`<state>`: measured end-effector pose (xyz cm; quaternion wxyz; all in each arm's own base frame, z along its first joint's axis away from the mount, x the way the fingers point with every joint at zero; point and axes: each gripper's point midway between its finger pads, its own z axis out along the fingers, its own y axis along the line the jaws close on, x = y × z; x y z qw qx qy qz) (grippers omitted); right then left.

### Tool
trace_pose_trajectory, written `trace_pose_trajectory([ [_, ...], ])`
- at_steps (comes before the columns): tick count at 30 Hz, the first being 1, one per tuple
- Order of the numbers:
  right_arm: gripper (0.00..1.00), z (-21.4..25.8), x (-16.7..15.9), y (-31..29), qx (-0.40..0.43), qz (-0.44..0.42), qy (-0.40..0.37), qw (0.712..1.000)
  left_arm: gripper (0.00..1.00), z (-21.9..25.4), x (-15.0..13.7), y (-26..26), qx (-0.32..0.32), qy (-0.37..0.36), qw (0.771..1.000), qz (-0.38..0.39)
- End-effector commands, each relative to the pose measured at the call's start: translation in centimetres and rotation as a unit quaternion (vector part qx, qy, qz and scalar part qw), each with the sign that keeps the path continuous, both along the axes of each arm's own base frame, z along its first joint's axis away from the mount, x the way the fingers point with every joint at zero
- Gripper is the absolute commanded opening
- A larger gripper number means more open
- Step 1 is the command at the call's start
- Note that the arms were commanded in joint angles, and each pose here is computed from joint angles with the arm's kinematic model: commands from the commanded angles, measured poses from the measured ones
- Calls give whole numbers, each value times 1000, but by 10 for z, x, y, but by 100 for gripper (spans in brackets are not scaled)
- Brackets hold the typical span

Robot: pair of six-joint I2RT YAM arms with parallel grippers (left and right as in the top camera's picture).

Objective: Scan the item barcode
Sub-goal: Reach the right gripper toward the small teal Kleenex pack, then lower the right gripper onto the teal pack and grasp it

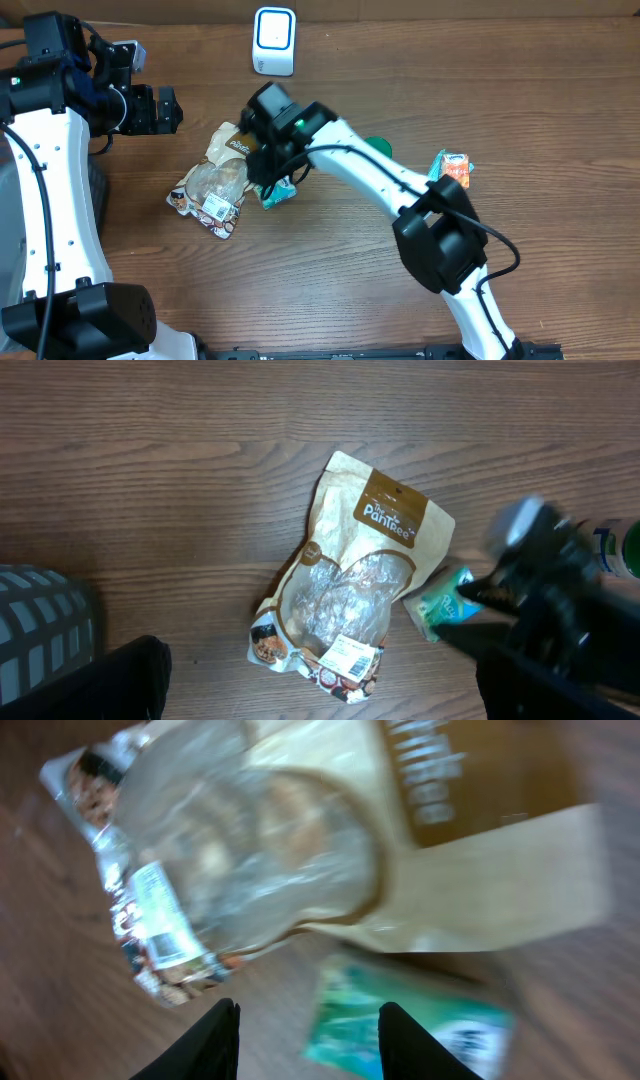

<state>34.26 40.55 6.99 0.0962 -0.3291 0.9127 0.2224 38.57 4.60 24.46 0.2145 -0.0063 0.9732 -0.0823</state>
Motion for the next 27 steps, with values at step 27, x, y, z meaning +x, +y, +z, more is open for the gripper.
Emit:
trace_pose_trajectory([
  [27,46,-44,64,-49,-95,-299,-15,949,100,10,1,-4,4,-17,1000,-15],
])
